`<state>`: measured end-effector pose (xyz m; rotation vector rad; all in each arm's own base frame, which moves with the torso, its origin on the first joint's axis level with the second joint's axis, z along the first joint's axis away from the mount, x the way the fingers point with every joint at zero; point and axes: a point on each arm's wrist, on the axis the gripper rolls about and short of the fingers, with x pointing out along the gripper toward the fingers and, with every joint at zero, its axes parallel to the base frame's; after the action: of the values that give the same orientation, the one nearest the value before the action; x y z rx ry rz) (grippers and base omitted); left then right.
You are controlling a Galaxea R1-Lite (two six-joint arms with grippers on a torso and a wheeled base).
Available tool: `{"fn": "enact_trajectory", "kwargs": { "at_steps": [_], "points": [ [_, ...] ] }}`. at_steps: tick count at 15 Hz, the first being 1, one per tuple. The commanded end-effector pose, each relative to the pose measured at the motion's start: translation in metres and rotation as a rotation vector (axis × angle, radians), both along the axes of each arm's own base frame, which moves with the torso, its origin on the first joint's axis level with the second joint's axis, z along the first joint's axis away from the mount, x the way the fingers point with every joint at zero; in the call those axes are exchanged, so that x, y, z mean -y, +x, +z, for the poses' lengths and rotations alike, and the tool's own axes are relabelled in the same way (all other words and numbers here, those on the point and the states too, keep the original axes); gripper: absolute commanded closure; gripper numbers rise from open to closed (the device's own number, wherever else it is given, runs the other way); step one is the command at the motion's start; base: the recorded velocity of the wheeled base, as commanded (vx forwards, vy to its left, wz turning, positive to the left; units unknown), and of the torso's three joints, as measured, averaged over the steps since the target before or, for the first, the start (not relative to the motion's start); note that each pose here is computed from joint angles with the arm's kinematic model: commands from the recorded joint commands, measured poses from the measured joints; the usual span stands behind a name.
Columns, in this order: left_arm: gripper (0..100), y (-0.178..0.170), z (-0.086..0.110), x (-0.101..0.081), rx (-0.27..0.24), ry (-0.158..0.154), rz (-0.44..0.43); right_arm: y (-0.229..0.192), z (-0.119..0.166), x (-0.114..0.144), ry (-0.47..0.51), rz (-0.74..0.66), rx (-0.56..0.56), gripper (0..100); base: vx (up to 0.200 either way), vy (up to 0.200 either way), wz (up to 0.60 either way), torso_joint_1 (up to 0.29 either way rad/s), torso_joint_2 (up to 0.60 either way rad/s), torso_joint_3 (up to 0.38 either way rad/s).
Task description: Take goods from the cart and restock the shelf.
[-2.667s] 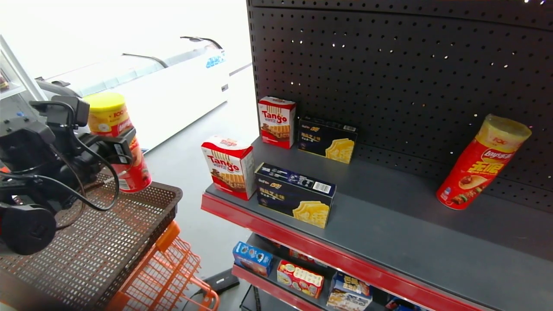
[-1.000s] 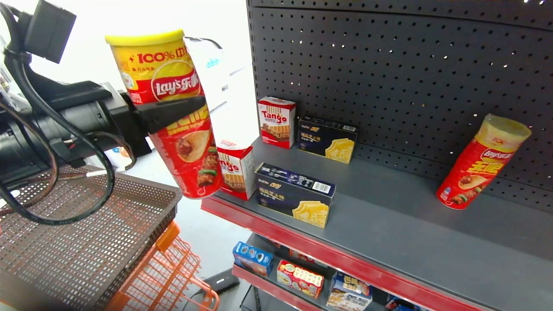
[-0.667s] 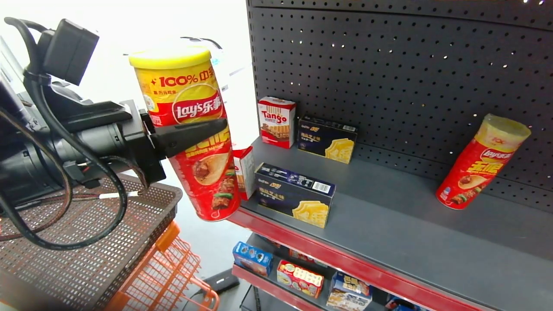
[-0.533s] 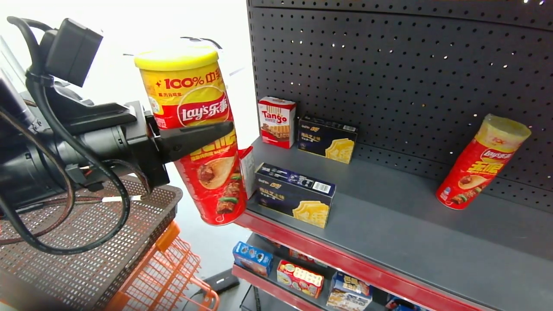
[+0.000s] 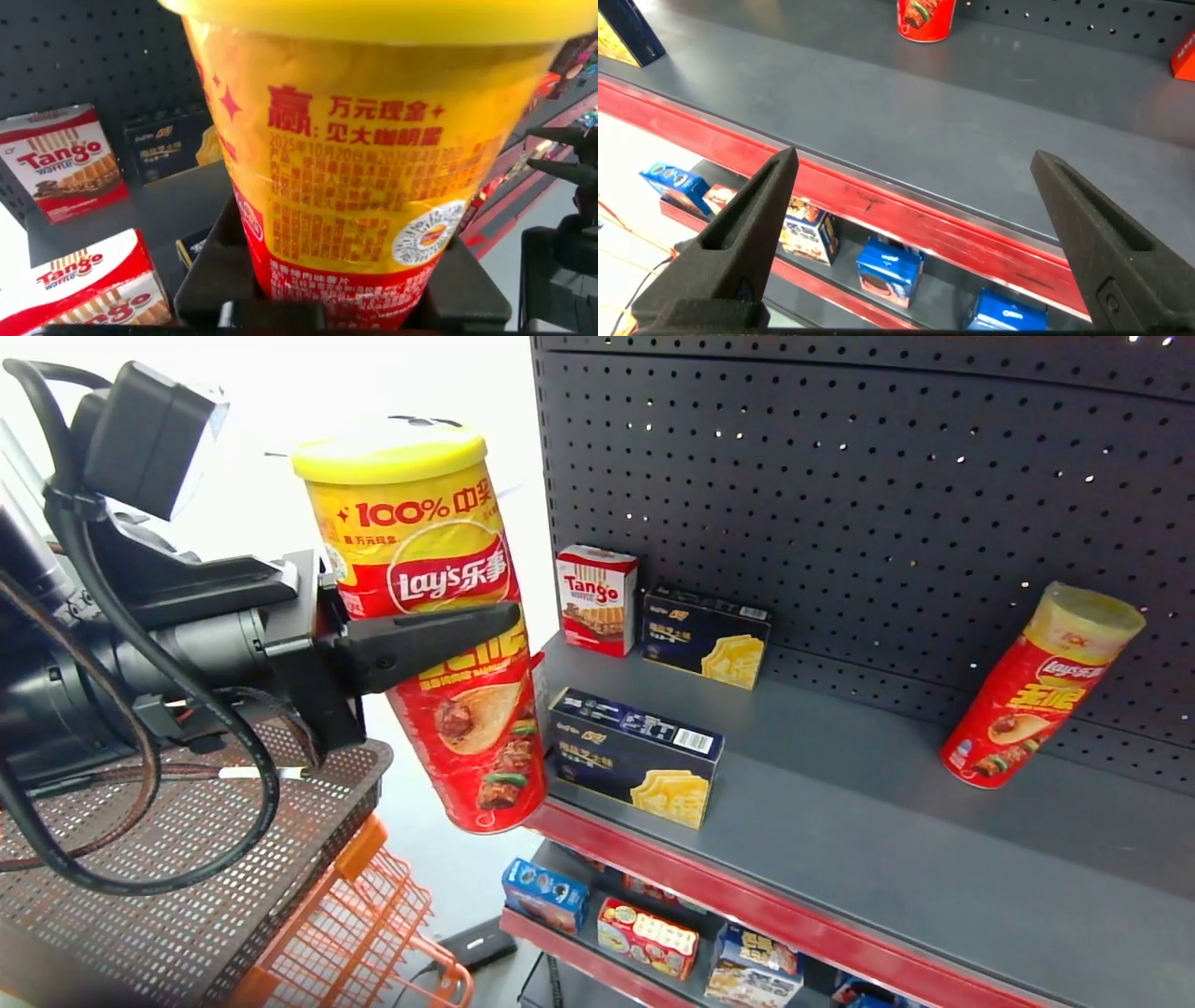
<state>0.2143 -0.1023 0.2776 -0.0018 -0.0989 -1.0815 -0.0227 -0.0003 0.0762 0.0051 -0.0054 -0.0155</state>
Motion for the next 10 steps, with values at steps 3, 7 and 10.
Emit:
{"fn": "enact_trajectory", "kwargs": {
  "at_steps": [3, 7, 10],
  "points": [
    [100, 0.0, -0.0007, 0.0001, -0.002, 0.001, 0.0, 0.0001, 0.0001, 0.0, -0.001, 0.0, -0.001, 0, 0.0, 0.0, -0.6, 0.001, 0.0, 0.006],
    [100, 0.0001, 0.0002, 0.0001, 0.001, -0.001, 0.0, 0.0001, 0.0001, 0.0, -0.002, 0.0, -0.001, 0, 0.0, 0.0, -0.6, 0.005, 0.0, 0.004],
    [100, 0.0002, -0.0015, -0.0003, -0.006, 0.001, 0.003, 0.0001, 0.0001, 0.0, 0.001, -0.001, -0.001, 0, 0.0, 0.0, -0.2, 0.004, 0.0, -0.001]
  ]
}}
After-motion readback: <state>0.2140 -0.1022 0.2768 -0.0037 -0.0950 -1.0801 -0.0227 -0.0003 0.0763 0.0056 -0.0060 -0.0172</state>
